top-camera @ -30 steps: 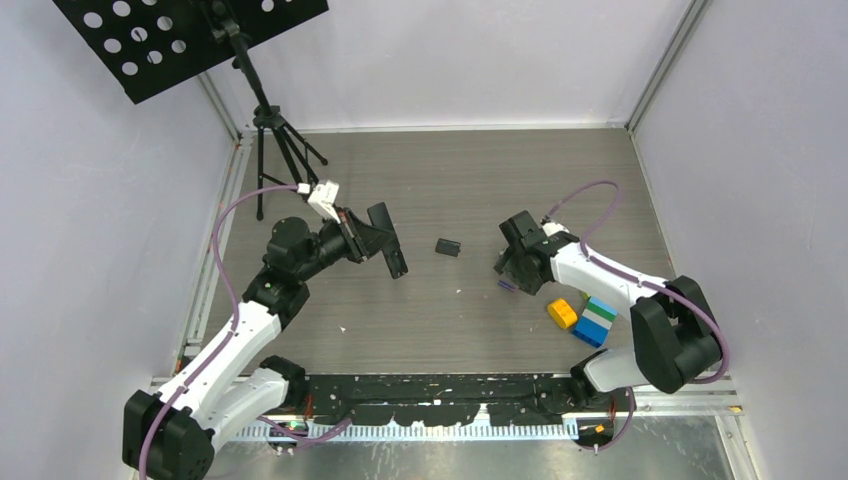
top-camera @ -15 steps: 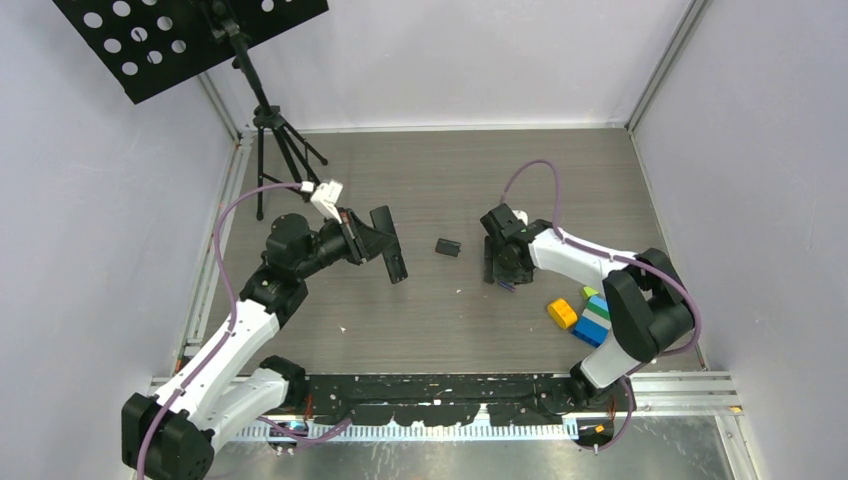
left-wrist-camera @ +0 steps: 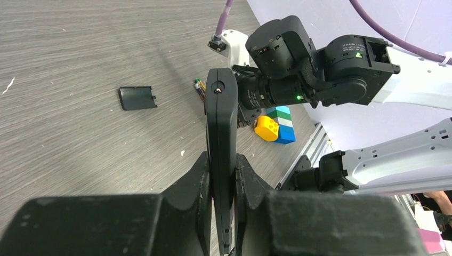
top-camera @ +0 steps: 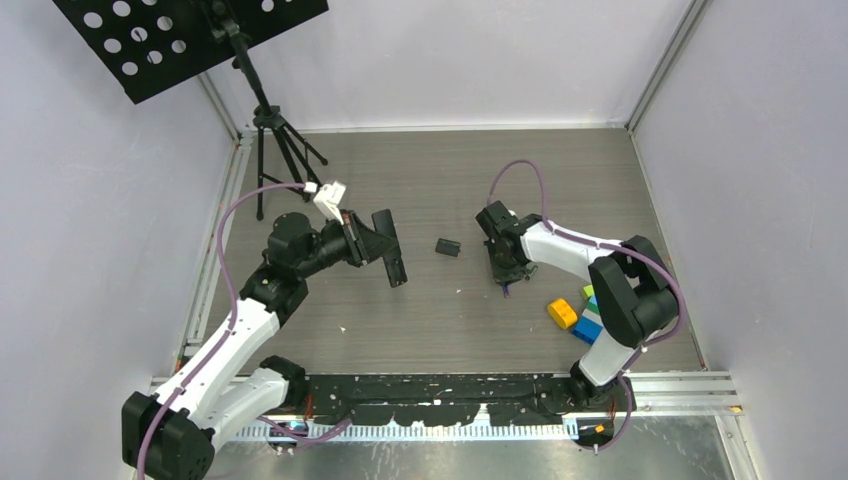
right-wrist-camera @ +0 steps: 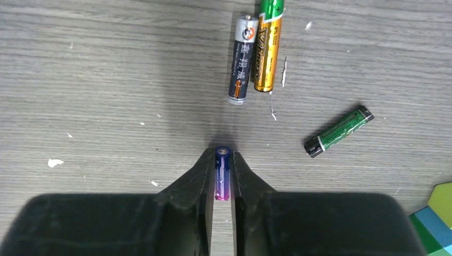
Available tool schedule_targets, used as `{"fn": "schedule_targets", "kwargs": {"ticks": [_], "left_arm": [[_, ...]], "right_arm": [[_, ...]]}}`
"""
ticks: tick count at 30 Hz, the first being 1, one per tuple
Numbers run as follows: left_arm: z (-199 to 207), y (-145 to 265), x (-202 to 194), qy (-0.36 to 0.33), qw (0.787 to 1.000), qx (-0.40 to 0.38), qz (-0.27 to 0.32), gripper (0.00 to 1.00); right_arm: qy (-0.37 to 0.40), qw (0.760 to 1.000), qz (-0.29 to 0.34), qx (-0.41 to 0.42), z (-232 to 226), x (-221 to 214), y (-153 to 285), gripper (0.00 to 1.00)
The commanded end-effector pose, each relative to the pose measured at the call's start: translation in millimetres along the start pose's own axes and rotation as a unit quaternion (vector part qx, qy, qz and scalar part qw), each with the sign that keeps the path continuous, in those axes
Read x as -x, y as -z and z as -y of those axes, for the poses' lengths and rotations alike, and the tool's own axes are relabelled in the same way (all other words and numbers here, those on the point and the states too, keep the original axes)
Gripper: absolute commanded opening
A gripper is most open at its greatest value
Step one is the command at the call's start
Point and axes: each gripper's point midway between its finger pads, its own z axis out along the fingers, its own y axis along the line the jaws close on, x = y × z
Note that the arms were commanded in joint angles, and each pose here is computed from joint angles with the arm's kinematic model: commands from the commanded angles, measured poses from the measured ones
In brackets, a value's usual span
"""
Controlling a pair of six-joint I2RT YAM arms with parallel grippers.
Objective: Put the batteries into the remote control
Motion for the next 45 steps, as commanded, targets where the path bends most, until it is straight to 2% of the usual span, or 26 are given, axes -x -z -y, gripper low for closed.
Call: {"fn": "schedule_targets", "kwargs": {"ticks": [1, 2, 7, 12, 14, 18, 23, 26, 35, 37, 42, 45], "left_arm": [[19, 3, 23, -0.024, 0.999, -0.027, 0.024, 0.00], [21, 3, 23, -0.023, 0.999, -0.029, 0.025, 0.00], [28, 1, 28, -0.011, 0.998, -0.047, 0.032, 0.00], [39, -6, 39, 0.021, 0.995, -0.080, 0.051, 0.00], [47, -9, 46, 0.043, 0.992, -0.103, 0.059, 0.00], [62, -16, 55, 0.080, 0.983, -0.150, 0.062, 0.00], [71, -21, 64, 0.103, 0.976, -0.182, 0.065, 0.00], [74, -22, 69, 0.110, 0.974, -0.185, 0.067, 0.00], [74, -25, 75, 0.130, 0.972, -0.183, 0.072, 0.00], [74, -26, 76, 0.132, 0.972, -0.182, 0.070, 0.00], [75, -28, 78, 0.144, 0.970, -0.182, 0.067, 0.00], [79, -26, 80, 0.158, 0.968, -0.187, 0.063, 0.00]], "right_arm": [[-0.004, 1.000, 0.011, 0.007, -6, 12, 2, 0.05], [-0.007, 1.000, 0.009, 0.008, -6, 12, 2, 0.01], [-0.034, 0.998, 0.051, 0.012, -7, 27, 16, 0.00], [-0.057, 0.976, 0.184, 0.102, -49, 70, 83, 0.00], [-0.058, 0.953, 0.257, 0.149, -75, 88, 127, 0.00], [-0.072, 0.888, 0.371, 0.262, -117, 107, 219, 0.00], [-0.079, 0.824, 0.446, 0.341, -134, 113, 290, 0.01], [-0.072, 0.804, 0.466, 0.362, -135, 113, 312, 0.01], [-0.043, 0.783, 0.475, 0.399, -138, 102, 335, 0.01], [-0.042, 0.772, 0.483, 0.411, -140, 102, 342, 0.01], [-0.012, 0.773, 0.473, 0.423, -152, 96, 338, 0.01], [0.005, 0.785, 0.466, 0.409, -158, 93, 328, 0.01]]}}
